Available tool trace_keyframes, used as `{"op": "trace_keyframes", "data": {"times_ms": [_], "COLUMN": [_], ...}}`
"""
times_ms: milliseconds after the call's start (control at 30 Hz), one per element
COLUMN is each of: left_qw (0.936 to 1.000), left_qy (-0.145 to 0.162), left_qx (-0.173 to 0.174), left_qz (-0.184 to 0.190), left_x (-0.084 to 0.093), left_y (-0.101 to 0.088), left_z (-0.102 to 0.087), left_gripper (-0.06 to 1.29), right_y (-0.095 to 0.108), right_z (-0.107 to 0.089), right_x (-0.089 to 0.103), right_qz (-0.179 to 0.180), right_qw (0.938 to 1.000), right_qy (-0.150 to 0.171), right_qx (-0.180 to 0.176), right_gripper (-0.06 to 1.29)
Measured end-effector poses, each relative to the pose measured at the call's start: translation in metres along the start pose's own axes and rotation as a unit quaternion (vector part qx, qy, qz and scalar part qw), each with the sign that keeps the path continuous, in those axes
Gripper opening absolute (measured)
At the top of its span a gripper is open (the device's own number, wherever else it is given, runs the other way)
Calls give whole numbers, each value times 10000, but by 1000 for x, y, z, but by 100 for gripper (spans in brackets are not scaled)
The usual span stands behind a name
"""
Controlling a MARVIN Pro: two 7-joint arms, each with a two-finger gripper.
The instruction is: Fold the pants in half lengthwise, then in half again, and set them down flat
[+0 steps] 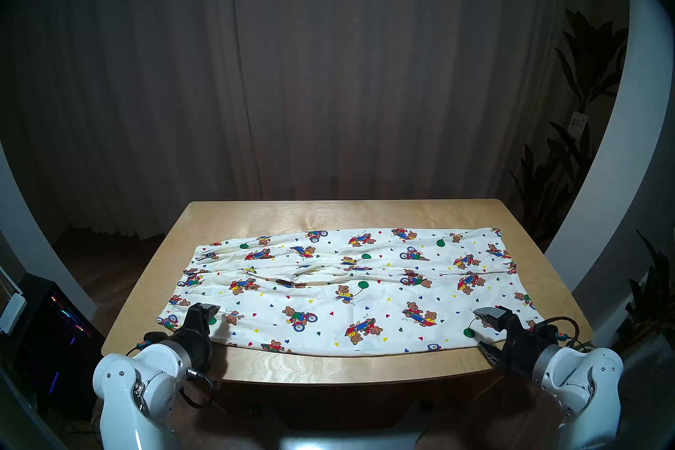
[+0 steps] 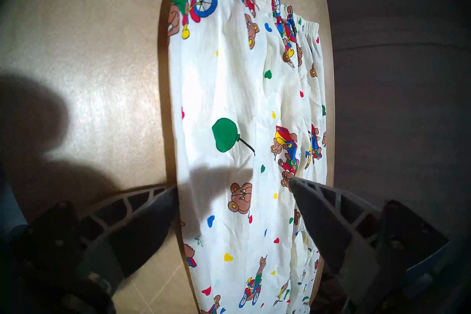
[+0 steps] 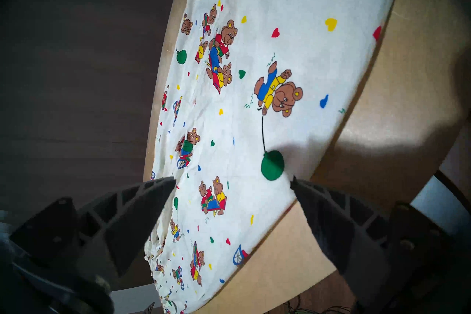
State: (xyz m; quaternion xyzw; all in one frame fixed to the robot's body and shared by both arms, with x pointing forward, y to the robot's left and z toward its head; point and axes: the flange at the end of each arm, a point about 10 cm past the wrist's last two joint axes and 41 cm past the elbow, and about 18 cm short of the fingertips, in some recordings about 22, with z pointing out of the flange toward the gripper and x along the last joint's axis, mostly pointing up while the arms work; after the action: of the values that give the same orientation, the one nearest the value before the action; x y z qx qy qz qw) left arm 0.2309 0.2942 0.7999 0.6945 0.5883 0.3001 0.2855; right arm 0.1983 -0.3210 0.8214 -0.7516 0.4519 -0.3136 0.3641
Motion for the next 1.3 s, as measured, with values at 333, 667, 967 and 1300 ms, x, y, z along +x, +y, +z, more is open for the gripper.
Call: {"op": "trace_keyframes", "data": {"times_ms": [333, 667, 967, 1300], "left_qw": [10000, 9998, 9994, 9989], "left_qy": [-75, -116, -143, -152], "left_qx": [16, 46, 62, 105], "left_qz": [62, 162, 319, 429], "left_x": [2, 4, 7, 8], "left_y": [-2, -1, 8, 16], "left_z": [1, 4, 12, 21], "left_gripper": [117, 117, 117, 117], "right_y": [4, 26, 27, 22], "right_z": [-13, -10, -1, 19], "right_x": [-5, -5, 1, 10], "right_qz": [232, 496, 459, 336], "right_qw": [9997, 9979, 9975, 9974], "right_qy": [89, 346, 463, 560], "right_qx": [68, -239, -261, -312], "right_gripper": [122, 122, 122, 122]}}
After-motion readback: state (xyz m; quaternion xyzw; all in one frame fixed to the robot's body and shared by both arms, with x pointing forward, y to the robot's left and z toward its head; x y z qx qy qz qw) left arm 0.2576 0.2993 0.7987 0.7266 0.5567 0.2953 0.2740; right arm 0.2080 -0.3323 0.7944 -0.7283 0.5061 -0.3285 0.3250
